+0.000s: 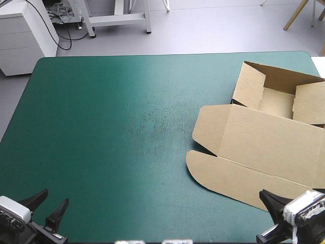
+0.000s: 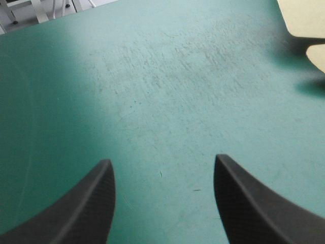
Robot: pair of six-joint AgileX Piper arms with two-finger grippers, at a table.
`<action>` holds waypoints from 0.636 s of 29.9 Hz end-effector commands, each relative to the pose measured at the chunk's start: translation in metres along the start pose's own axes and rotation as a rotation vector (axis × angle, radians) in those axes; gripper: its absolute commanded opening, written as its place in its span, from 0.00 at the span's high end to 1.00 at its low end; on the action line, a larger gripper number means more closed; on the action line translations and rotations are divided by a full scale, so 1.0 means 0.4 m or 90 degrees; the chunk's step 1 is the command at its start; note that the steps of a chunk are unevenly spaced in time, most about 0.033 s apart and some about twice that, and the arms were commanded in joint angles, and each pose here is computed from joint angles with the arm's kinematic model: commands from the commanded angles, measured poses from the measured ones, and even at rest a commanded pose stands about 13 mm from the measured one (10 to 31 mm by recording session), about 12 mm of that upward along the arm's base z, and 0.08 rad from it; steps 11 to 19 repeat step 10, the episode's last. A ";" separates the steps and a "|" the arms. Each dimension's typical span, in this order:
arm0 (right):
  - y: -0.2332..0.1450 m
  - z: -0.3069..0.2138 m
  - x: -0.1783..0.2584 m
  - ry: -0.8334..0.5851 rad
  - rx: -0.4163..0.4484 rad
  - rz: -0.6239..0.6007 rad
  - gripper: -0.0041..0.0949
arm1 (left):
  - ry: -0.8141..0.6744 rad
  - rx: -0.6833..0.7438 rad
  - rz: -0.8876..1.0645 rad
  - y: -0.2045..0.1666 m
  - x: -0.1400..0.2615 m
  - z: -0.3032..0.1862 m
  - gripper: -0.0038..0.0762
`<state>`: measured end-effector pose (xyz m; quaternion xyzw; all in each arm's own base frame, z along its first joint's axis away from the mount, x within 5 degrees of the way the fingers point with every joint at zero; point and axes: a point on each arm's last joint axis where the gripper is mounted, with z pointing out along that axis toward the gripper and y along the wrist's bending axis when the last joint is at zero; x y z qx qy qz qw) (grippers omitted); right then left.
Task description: Fold the box
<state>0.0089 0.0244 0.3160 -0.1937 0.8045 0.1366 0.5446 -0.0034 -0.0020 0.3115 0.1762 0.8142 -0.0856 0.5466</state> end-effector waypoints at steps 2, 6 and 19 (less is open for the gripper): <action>-0.001 -0.006 -0.009 -0.065 0.009 -0.006 0.98 | -0.041 0.013 -0.011 -0.004 -0.002 0.011 0.44; 0.000 -0.011 -0.008 -0.080 0.012 -0.008 0.98 | -0.025 0.013 -0.011 -0.005 0.021 0.027 0.44; 0.001 -0.012 -0.008 -0.081 0.010 -0.004 0.98 | -0.003 0.018 -0.014 -0.007 0.039 0.045 0.44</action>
